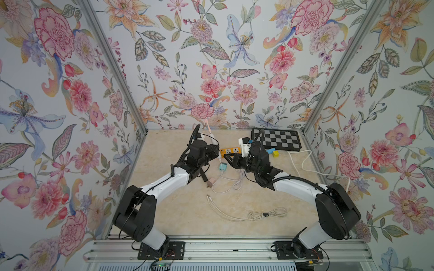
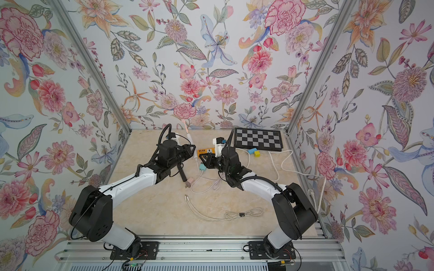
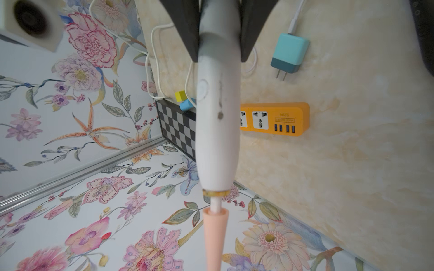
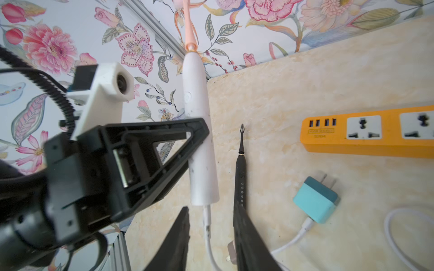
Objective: Charge the electric toothbrush
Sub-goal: Insert the charging cable into the electric toothbrush, then place the electric toothbrush at the center of the board.
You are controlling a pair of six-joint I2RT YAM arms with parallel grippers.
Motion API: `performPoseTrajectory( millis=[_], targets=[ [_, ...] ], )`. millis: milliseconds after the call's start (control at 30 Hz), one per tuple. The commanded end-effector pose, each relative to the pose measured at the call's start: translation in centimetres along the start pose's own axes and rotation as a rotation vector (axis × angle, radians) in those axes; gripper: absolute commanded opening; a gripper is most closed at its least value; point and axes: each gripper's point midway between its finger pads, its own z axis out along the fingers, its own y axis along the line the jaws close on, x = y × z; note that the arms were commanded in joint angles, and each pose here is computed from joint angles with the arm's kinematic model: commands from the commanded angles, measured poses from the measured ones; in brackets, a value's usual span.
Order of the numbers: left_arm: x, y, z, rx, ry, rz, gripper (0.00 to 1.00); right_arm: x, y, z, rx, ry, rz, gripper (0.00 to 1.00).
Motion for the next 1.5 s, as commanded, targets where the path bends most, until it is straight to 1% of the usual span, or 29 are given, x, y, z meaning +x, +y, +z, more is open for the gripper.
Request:
performPoseTrajectory(
  millis=[0,100,233,333,400,500,600,667,767,833,900,933,1000,1033,1100,1233,1333,1400,1467],
  targets=[
    [0.5,6.1,2.0,-0.192,0.089,0.055,0.0,-2.6,0.2,-3.4,0.071,-0.114,-0.096,0.4],
    [1.5,9.7,4.1,-0.274,0.131,0.033,0.0,-1.4,-1.3,-5.0,0.154,-0.084,-0.102,0.41],
    [3.5,13.4,6.7,-0.363,0.194,0.044,0.0,-0.4,-2.0,-5.9,0.192,-0.048,-0.105,0.42],
    [4.7,15.1,8.3,-0.387,0.241,0.036,0.0,-0.1,-2.3,-6.0,0.204,-0.035,-0.105,0.43],
    [4.8,15.7,9.1,-0.395,0.247,0.04,0.0,0.0,-2.3,-5.9,0.204,-0.03,-0.105,0.43],
    [5.0,16.7,10.0,-0.424,0.253,0.046,0.14,0.2,-2.3,-5.8,0.202,-0.022,-0.096,0.44],
    [4.7,17.3,10.2,-0.426,0.261,0.047,0.35,0.4,-2.4,-5.7,0.202,-0.014,-0.092,0.45],
    [3.8,16.9,9.7,-0.423,0.245,0.066,0.44,0.4,-2.4,-5.6,0.206,-0.008,-0.093,0.46],
    [1.0,14.8,7.8,-0.422,0.19,0.149,0.54,0.4,-2.4,-5.6,0.216,0.003,-0.102,0.5],
    [-0.1,12.7,6.4,-0.395,0.168,0.21,0.57,0.4,-2.3,-5.5,0.215,0.013,-0.107,0.52],
    [-0.2,10.2,5.2,-0.374,0.166,0.296,0.58,0.6,-2.4,-5.5,0.218,0.027,-0.107,0.53],
    [0.3,9.2,5.0,-0.363,0.177,0.34,0.58,0.7,-2.4,-5.5,0.219,0.032,-0.107,0.53],
    [2.2,7.0,5.2,-0.321,0.234,0.422,0.58,0.9,-2.5,-5.6,0.215,0.039,-0.104,0.54],
    [3.3,6.3,5.4,-0.304,0.268,0.444,0.58,1.0,-2.5,-5.6,0.214,0.041,-0.102,0.54],
    [5.5,5.7,6.3,-0.287,0.332,0.48,0.59,1.3,-2.6,-5.8,0.214,0.048,-0.095,0.54],
    [8.4,4.9,8.5,-0.258,0.394,0.527,0.59,1.7,-2.8,-6.4,0.219,0.051,-0.091,0.55],
    [9.8,5.2,10.1,-0.266,0.431,0.552,0.61,1.9,-3.1,-7.1,0.231,0.044,-0.092,0.58],
    [9.8,6.6,10.9,-0.332,0.432,0.564,0.61,2.0,-3.2,-7.5,0.236,0.041,-0.093,0.62],
    [10.2,7.5,11.3,-0.365,0.446,0.569,0.61,2.1,-3.3,-7.8,0.236,0.038,-0.095,0.64]
  ],
)
